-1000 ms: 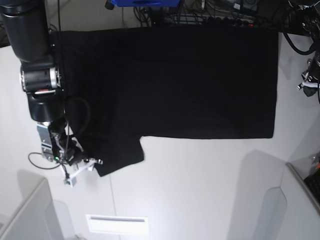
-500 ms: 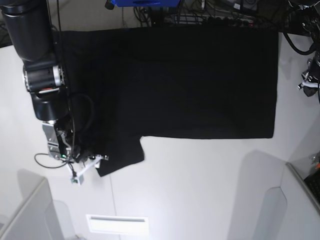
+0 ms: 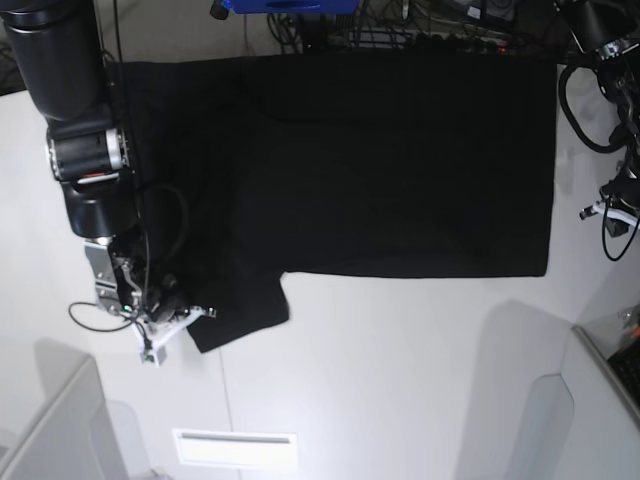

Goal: Fold the T-shirt properly
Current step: 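Reach both grippers down to the hem corners of the shirt, then grasp the hem corners with both grippers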

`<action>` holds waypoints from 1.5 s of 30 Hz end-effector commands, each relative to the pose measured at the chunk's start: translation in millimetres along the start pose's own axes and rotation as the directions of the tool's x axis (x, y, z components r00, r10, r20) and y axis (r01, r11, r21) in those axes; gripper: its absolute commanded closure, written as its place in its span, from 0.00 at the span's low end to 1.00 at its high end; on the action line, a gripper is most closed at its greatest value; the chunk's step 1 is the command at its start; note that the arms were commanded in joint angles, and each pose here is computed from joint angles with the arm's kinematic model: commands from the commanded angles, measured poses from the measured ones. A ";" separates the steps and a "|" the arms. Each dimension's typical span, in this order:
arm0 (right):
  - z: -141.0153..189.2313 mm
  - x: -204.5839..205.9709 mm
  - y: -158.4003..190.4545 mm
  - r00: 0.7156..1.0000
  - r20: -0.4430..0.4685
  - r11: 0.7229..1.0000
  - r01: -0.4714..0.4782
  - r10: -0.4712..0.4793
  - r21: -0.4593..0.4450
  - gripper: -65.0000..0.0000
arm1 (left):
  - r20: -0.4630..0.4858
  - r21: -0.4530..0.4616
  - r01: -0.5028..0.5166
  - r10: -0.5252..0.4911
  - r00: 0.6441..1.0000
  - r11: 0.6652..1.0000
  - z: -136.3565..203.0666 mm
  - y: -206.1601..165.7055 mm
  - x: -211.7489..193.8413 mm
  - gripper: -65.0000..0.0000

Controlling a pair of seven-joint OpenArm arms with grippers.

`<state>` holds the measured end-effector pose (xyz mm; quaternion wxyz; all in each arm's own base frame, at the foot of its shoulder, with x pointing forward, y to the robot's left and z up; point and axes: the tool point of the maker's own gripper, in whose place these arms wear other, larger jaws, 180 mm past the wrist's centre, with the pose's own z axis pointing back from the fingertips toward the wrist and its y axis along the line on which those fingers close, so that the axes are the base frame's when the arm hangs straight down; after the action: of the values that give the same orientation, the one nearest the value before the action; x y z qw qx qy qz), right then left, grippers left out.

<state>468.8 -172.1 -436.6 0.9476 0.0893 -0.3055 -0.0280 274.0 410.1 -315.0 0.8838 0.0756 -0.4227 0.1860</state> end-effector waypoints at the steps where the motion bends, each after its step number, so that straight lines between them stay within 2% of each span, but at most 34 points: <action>1: 5.7 19.6 0.2 1.000 0.028 1.000 -0.004 0.004 0.003 1.00 | 0.046 0.022 0.002 -0.003 0.999 1.000 -1.9 4.0 18.5 0.80; 3: 5.7 19.6 0.1 1.000 0.027 1.000 -0.005 0.005 0.003 1.00 | 0.049 0.029 -0.015 0.014 0.999 0.999 -10.6 3.2 23.6 0.62; 5: 5.6 19.5 0.3 1.000 0.028 1.000 -0.008 0.008 0.002 1.00 | 0.037 0.035 -0.049 0.047 0.998 0.998 -20.6 5.5 23.6 0.48; 13: 5.6 19.5 0.3 1.000 0.028 1.000 -0.008 0.008 0.002 1.00 | -0.075 -0.018 -0.053 0.051 0.996 0.998 -70.3 -30.3 16.6 0.17; 15: 5.9 20.3 0.3 1.000 0.030 1.000 -0.006 0.005 0.003 1.00 | -0.093 -0.034 -0.066 0.063 0.994 0.997 -78.2 -38.1 16.0 0.12; 19: 6.0 21.1 0.6 0.999 0.033 1.000 -0.006 0.006 0.004 1.00 | -0.129 -0.063 -0.070 0.061 0.990 0.996 -92.1 -55.1 15.4 0.12; 29: 6.0 21.1 0.6 0.999 0.033 1.000 -0.006 0.006 0.004 1.00 | -0.208 -0.118 -0.012 -0.013 0.978 0.993 -110.7 -92.9 2.5 0.12; 43: 6.1 21.1 -0.3 0.999 0.033 1.000 -0.010 0.010 0.001 1.00 | -0.272 -0.144 0.000 -0.039 0.962 0.990 -127.4 -115.0 -27.7 0.13; 44: 6.1 21.1 -0.3 0.999 0.033 1.000 -0.010 0.010 0.001 1.00 | -0.271 -0.144 -0.002 -0.038 0.962 0.990 -127.4 -114.8 -27.5 0.16; 45: 6.3 21.7 -0.1 0.999 0.035 1.000 -0.009 0.009 0.002 1.00 | -0.272 -0.147 -0.004 -0.036 0.962 0.989 -127.5 -116.6 -28.2 0.23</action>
<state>468.9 -170.5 -435.9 0.9472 0.0928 -0.3057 -0.0276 393.7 335.5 -417.1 0.9370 -0.0016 -0.3137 0.1539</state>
